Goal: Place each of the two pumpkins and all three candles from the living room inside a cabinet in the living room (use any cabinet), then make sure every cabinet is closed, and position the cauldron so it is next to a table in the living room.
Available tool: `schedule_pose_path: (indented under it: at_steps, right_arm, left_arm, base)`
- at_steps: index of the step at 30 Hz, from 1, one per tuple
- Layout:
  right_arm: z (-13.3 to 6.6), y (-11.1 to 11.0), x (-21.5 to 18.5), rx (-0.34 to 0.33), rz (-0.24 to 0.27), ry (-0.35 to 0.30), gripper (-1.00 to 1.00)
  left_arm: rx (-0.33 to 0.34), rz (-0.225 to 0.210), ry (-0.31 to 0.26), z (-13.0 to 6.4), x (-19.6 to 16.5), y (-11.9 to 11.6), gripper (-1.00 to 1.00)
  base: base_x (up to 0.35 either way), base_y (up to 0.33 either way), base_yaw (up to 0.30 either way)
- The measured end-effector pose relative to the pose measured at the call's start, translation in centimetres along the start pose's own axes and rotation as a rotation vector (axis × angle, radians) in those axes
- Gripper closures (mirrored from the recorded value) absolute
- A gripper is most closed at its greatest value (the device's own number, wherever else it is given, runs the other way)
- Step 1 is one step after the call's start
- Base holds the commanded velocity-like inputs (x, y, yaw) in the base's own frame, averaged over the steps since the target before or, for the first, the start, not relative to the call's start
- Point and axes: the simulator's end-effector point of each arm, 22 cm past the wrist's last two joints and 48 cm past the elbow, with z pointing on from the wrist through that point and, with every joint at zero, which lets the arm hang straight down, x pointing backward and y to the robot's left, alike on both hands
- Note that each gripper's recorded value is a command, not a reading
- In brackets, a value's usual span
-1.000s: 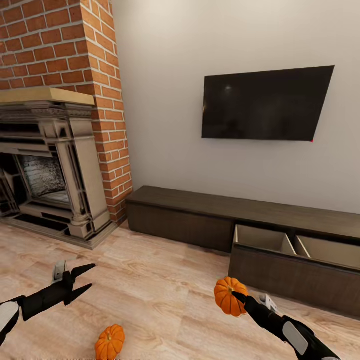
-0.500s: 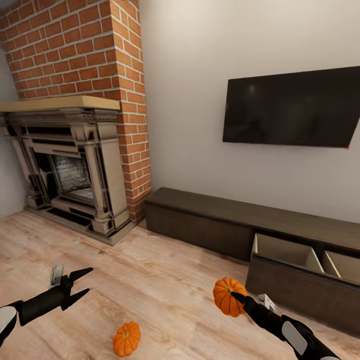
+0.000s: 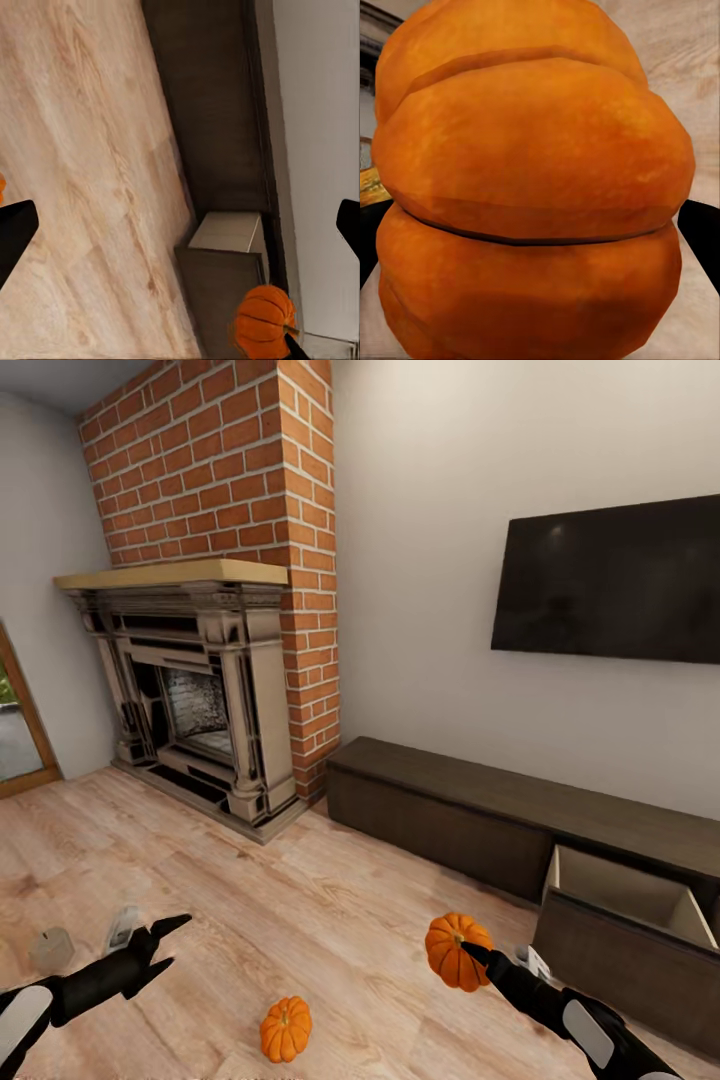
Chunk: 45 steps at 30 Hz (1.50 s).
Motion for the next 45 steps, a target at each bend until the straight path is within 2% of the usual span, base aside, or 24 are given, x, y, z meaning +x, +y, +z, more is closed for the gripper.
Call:
schedule_pose_path:
  at_steps: [3, 6, 7, 10, 14, 27, 33, 36, 38, 41, 45]
  right_arm:
    - [0.0, 0.6, -0.6, -0.014, -0.004, -0.012, 1.00]
    - [0.2, 1.8, -1.4, -0.036, -0.030, -0.022, 1.00]
    - [0.3, 2.5, -1.6, -0.050, -0.047, -0.020, 1.00]
    - [0.3, 3.0, -1.6, -0.060, -0.061, -0.015, 1.00]
    - [0.4, 3.3, -1.5, -0.070, -0.064, -0.012, 1.00]
    - [0.5, 3.0, -1.2, -0.072, -0.068, -0.010, 1.00]
    - [1.0, 2.3, -0.6, -0.079, -0.070, -0.012, 1.00]
    - [1.6, 4.5, -0.9, -0.123, -0.118, -0.016, 1.00]
    - [2.1, 4.9, 0.1, -0.125, -0.150, 0.013, 1.00]
    - [3.0, 6.1, 1.4, -0.131, -0.146, 0.055, 1.00]
    - [3.9, 9.3, 0.4, -0.165, -0.176, 0.041, 1.00]
  left_arm:
    - [-0.050, -0.022, 0.020, 0.9, 1.7, 1.8, -1.00]
    - [-0.072, -0.028, 0.063, 2.3, 4.5, 2.5, -1.00]
    - [-0.102, 0.003, 0.102, 3.1, 6.5, 3.1, -1.00]
    - [-0.125, 0.050, 0.125, 4.1, 8.2, 3.5, -1.00]
    - [-0.127, 0.070, 0.120, 4.6, 8.6, 3.4, -1.00]
    - [-0.131, 0.076, 0.114, 4.8, 8.7, 3.9, -1.00]
    - [-0.134, 0.107, 0.056, 5.2, 7.9, 5.1, -1.00]
    - [-0.135, 0.114, 0.045, 5.5, 7.9, 5.7, -1.00]
    - [-0.135, 0.116, 0.042, 5.7, 8.1, 6.2, -1.00]
    - [-0.161, 0.105, 0.043, 5.8, 8.9, 8.1, -1.00]
    - [-0.186, 0.097, 0.032, 5.8, 9.4, 10.3, -1.00]
  base:
    - [0.000, 0.000, 0.059]
    - [0.000, 0.000, 0.014]
    - [0.000, 0.000, 0.004]
    - [0.000, 0.000, 0.001]
    - [0.000, 0.000, 0.000]
    - [0.000, 0.000, 0.000]
    - [0.000, 0.000, 0.000]
    - [0.000, 0.000, 0.000]
    - [0.000, 0.000, 0.000]
    - [0.000, 0.000, 0.000]
    - [0.000, 0.000, 0.000]
